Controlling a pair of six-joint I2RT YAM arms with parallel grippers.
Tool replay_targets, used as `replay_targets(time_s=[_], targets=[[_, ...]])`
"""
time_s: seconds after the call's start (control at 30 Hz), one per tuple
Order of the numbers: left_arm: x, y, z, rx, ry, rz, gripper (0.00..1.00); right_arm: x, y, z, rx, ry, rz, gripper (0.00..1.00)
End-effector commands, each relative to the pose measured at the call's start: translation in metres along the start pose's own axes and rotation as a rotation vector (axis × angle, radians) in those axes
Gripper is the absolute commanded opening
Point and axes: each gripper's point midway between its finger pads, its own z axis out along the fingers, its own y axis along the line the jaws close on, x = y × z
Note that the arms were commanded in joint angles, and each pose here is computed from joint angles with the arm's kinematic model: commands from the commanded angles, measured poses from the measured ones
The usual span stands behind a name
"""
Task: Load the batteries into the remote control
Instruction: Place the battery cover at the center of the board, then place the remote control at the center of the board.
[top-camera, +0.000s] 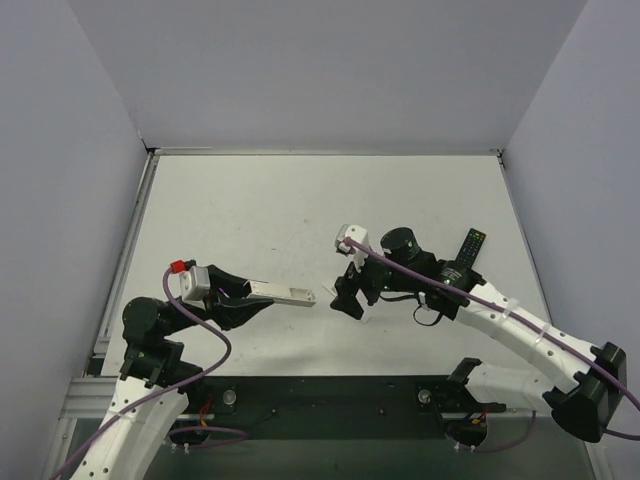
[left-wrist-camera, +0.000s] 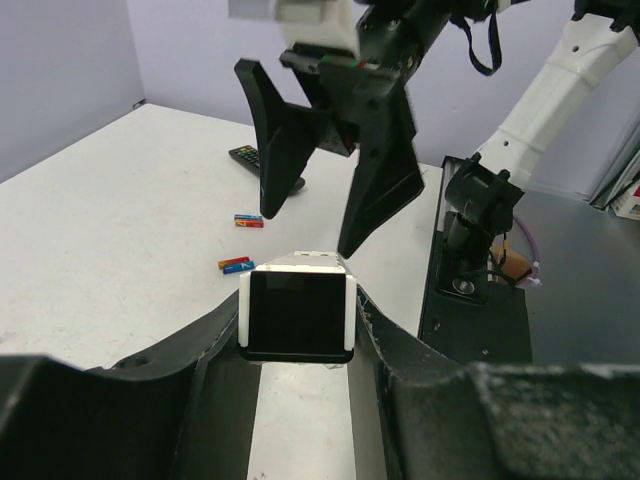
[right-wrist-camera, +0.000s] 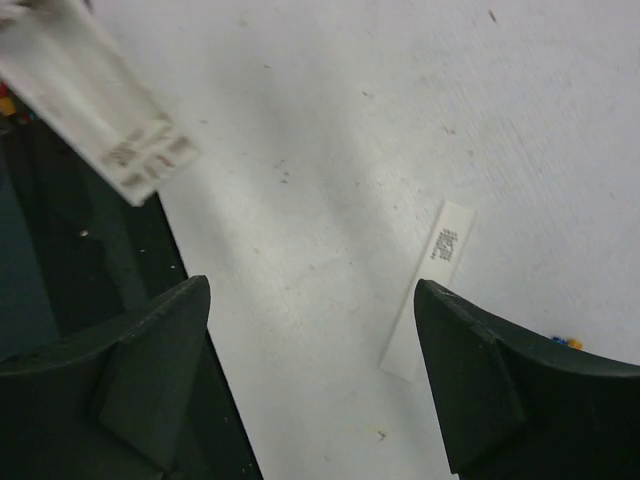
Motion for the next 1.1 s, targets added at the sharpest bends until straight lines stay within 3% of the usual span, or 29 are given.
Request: replay_targets(time_s=[0.0, 0.43, 0.83, 0.93, 1.07], targets=[[-0.01, -0.017, 0.001, 0.104, -0.029, 0.033, 0.0, -0.03, 0.052, -0.023, -0.223, -0.092, -0.165, 0.79], [-0.01, -0.023, 0.002, 0.153, -0.028, 0.022, 0.0, -0.08, 0.097, -0.015, -0.362, -0.16, -0.309, 0.77], [-0.01, -0.023, 0.002, 0.147, -0.03, 0.019, 0.0, -0.088, 0.12, 0.002, -0.447, -0.143, -0.348, 0.41], [-0.01, -0.023, 0.001, 0.144, -0.03, 0.017, 0.0, -0.086, 0.12, 0.003, -0.45, -0.132, -0.345, 0.19], [-0.01, -0.02, 0.002, 0.128, -0.03, 0.018, 0.0, -0.081, 0.114, 0.003, -0.416, -0.116, -0.341, 0.0]])
